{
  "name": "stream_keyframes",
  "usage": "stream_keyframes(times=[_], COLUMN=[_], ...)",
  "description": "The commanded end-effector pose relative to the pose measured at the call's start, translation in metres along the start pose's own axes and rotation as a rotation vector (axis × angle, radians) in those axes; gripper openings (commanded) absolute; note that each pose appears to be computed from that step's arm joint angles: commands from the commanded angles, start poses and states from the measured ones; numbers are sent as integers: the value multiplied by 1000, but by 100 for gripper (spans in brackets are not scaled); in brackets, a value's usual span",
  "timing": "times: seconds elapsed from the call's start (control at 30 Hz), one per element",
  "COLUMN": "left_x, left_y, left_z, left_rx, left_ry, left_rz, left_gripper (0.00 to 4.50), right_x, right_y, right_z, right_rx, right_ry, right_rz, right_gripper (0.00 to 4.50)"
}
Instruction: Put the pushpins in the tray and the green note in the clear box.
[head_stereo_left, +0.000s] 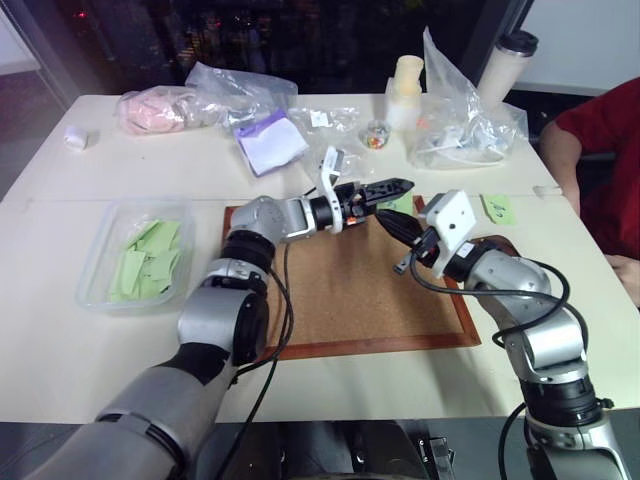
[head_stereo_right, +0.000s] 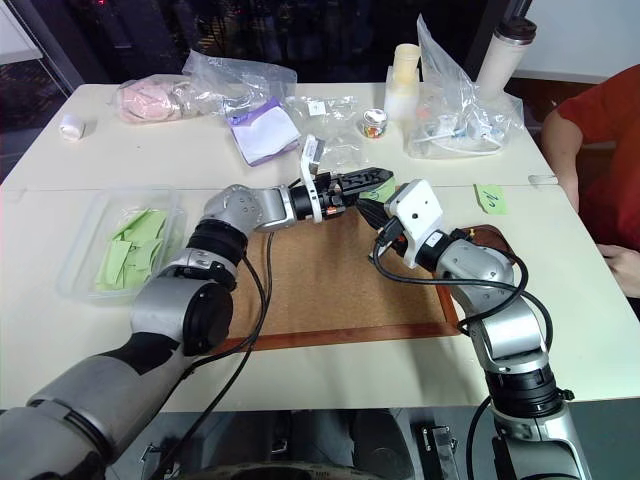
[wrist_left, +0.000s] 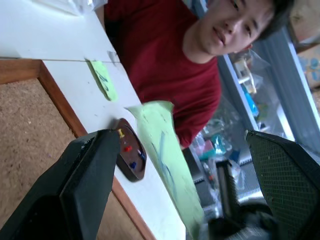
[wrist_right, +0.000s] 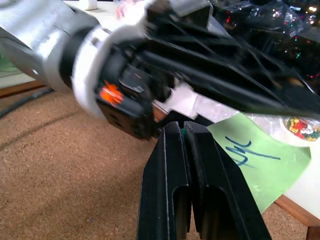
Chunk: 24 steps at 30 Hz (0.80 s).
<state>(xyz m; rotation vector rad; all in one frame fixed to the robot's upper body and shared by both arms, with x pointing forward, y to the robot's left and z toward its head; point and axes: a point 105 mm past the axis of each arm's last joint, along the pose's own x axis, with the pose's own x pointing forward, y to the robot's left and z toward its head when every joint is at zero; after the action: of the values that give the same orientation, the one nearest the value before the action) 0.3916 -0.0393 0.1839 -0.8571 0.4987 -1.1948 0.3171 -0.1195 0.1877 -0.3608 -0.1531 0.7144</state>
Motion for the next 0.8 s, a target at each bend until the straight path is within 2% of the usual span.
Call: stream_keyframes(times=[0.03, 0.23, 0.5, 0.8], left_x=[9, 9, 4, -5], left_y=[-16, -21, -14, 22], left_z=[12, 13, 14, 7], left_rx=[20, 28, 69, 222], left_ry=[-43, -38, -32, -30], left_rz=[-49, -83, -56, 128], left_gripper=[308, 4, 4, 4], right_x=[-3, -5, -5, -16], right_y=[2, 2, 1, -9], right_z=[12, 10, 10, 32], right_rx=[-49, -63, -79, -120], right_ry=[-29, -21, -20, -76], right_rz=[3, 4, 3, -102], right_gripper=[0, 0, 0, 0])
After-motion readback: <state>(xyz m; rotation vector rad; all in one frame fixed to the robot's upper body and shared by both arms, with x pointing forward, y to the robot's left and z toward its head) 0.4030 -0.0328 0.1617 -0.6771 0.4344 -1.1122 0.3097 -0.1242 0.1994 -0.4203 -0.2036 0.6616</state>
